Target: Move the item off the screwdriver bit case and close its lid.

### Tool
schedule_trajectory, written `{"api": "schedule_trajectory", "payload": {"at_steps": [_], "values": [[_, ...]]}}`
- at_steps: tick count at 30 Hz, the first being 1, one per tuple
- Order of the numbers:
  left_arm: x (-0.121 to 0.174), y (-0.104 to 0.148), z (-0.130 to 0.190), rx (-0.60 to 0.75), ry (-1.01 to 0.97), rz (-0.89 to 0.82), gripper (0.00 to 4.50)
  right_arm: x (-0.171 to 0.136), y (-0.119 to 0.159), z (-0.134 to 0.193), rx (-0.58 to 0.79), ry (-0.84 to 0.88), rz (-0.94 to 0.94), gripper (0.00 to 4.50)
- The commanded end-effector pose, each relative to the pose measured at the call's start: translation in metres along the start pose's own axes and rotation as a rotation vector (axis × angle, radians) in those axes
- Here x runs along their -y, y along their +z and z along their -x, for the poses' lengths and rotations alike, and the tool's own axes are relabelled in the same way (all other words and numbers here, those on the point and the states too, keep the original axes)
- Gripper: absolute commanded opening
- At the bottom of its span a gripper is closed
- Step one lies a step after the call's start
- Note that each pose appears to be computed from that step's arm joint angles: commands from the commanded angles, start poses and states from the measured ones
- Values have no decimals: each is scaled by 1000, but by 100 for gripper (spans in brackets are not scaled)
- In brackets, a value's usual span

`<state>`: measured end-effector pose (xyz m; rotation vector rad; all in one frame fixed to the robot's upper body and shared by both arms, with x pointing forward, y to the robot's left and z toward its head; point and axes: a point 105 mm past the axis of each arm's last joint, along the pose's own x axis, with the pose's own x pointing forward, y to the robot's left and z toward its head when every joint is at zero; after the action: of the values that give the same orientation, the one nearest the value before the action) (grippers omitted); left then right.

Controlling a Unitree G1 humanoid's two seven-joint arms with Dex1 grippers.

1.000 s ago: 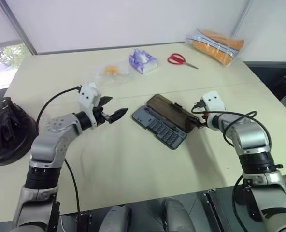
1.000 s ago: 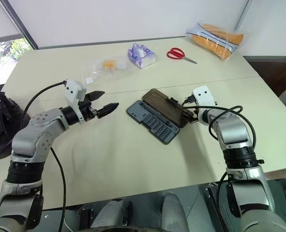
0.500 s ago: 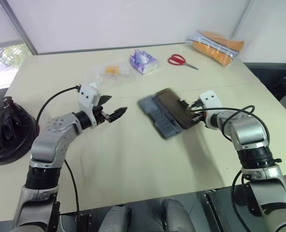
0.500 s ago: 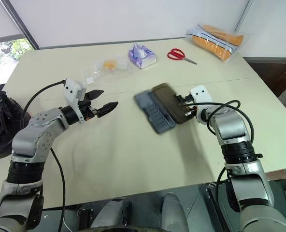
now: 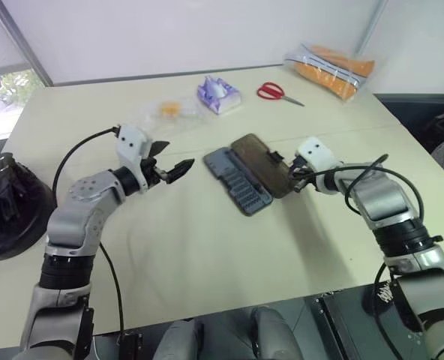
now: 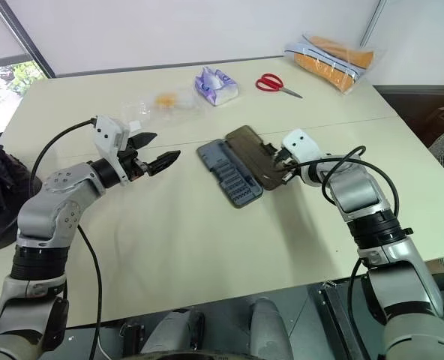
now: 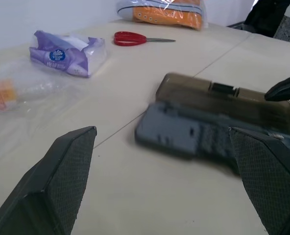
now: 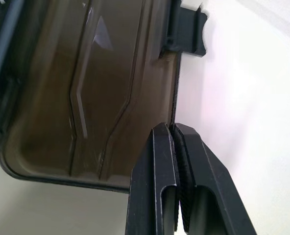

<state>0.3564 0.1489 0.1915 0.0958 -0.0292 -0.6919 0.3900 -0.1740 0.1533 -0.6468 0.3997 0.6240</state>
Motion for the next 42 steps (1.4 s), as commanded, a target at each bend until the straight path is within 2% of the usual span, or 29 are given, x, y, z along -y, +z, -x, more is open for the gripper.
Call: {"api": "schedule_trajectory", "payload": {"at_steps": [1,3,8,10,15,17,19,21,25,33,42], "values": [[-3,16,-2,53,10,-38,450,-12,37,8,104,163,266,5],[-4,16,-4,60,9,-37,450,-19,42,9,124,288,384,5],[-3,17,-5,71,13,-37,450,-27,35,9,83,547,530,5],[-4,17,-4,72,18,-37,450,-23,31,4,35,550,532,5],[-2,16,0,73,34,-36,450,-1,50,-20,83,375,421,5],[-1,15,2,71,36,-30,450,8,58,-24,101,309,311,67],[-1,14,3,69,39,-28,450,8,64,-21,121,315,227,135],[-1,14,3,67,40,-28,450,3,67,-13,140,345,160,240],[-2,15,0,67,36,-27,450,1,71,-7,129,267,73,431],[1,16,-6,66,18,-25,450,0,50,-15,-49,40,-170,431],[0,15,-4,63,19,-27,450,2,28,-24,-121,-53,-306,431]]}}
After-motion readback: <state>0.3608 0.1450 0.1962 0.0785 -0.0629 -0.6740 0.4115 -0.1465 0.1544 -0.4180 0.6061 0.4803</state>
